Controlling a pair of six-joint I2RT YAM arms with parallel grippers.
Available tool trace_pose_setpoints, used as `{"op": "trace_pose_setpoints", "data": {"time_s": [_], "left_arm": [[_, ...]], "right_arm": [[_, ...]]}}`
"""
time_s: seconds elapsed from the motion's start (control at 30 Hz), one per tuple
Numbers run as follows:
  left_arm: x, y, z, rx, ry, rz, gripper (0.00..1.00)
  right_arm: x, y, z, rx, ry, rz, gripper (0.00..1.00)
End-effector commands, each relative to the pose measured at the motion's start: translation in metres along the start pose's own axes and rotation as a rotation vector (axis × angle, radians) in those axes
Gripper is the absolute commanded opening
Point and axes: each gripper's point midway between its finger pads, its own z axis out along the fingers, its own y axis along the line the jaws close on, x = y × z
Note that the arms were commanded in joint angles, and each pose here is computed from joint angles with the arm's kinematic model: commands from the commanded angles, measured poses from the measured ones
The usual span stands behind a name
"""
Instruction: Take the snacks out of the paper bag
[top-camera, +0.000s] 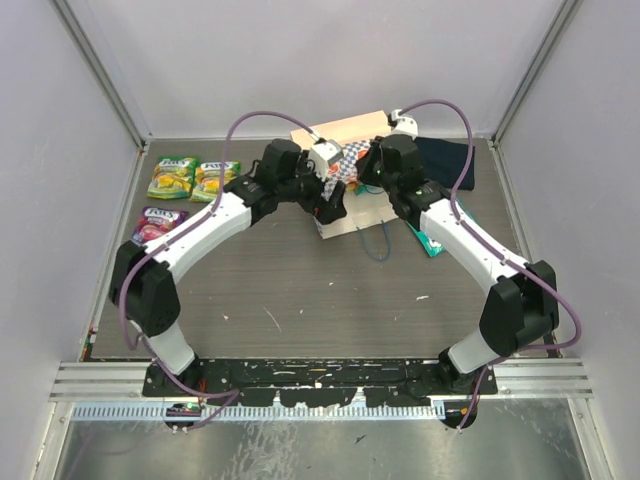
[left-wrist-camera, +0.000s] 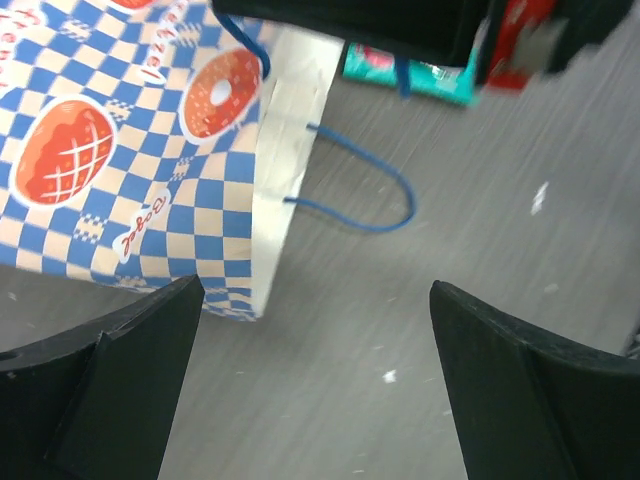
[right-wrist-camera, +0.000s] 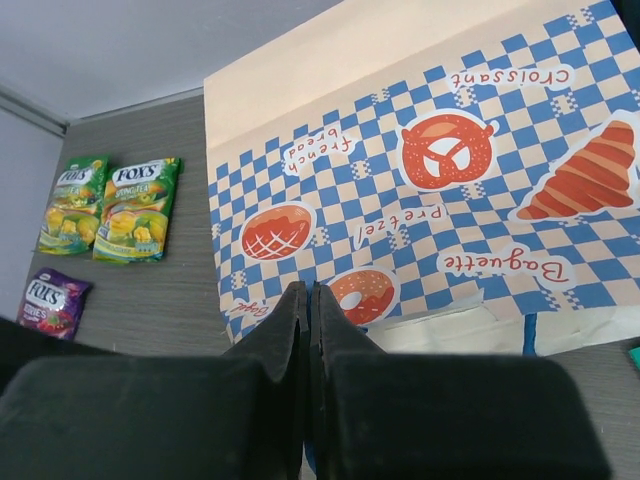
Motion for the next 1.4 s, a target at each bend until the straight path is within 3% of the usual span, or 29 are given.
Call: {"op": "trace_pose_setpoints", "data": {"time_s": [0.0, 0.23, 0.47, 0.57, 0.73, 1.17, 1.23, 1.37], "left_arm": [[-0.006, 0.013, 0.018, 0.056, 0.004, 0.423, 0.98], [-0.031, 0.007, 0.049, 0.141, -0.149, 0.457, 0.98], [-0.064, -0.003, 0.047, 0.157, -0.331, 0.483, 0.98], [-0.072, -0.002, 0.041, 0.124, -0.358, 0.515, 0.98], [-0.067, 0.009, 0.051, 0.086, -0.295, 0.553, 0.98], [-0.096, 0.003, 0.075, 0.141, -0.459, 0.498, 1.00], [-0.102, 0.003, 0.079, 0.146, -0.469, 0.492, 0.97], [-0.104, 0.006, 0.089, 0.152, -0.485, 0.478, 0.90]], "right_arm": [[-0.037, 0.022, -0.011, -0.104, -0.060, -0.007, 0.00], [-0.047, 0.013, -0.021, -0.164, -0.032, 0.028, 0.01], [-0.046, 0.010, -0.027, -0.203, 0.004, 0.032, 0.01], [-0.046, 0.009, -0.028, -0.210, 0.011, 0.029, 0.01], [-0.048, 0.011, -0.030, -0.234, 0.017, 0.041, 0.01], [-0.053, 0.021, -0.035, -0.299, 0.028, 0.082, 0.02], [-0.056, 0.024, -0.038, -0.313, 0.026, 0.087, 0.07], [-0.066, 0.027, -0.052, -0.340, 0.011, 0.087, 0.46]]}}
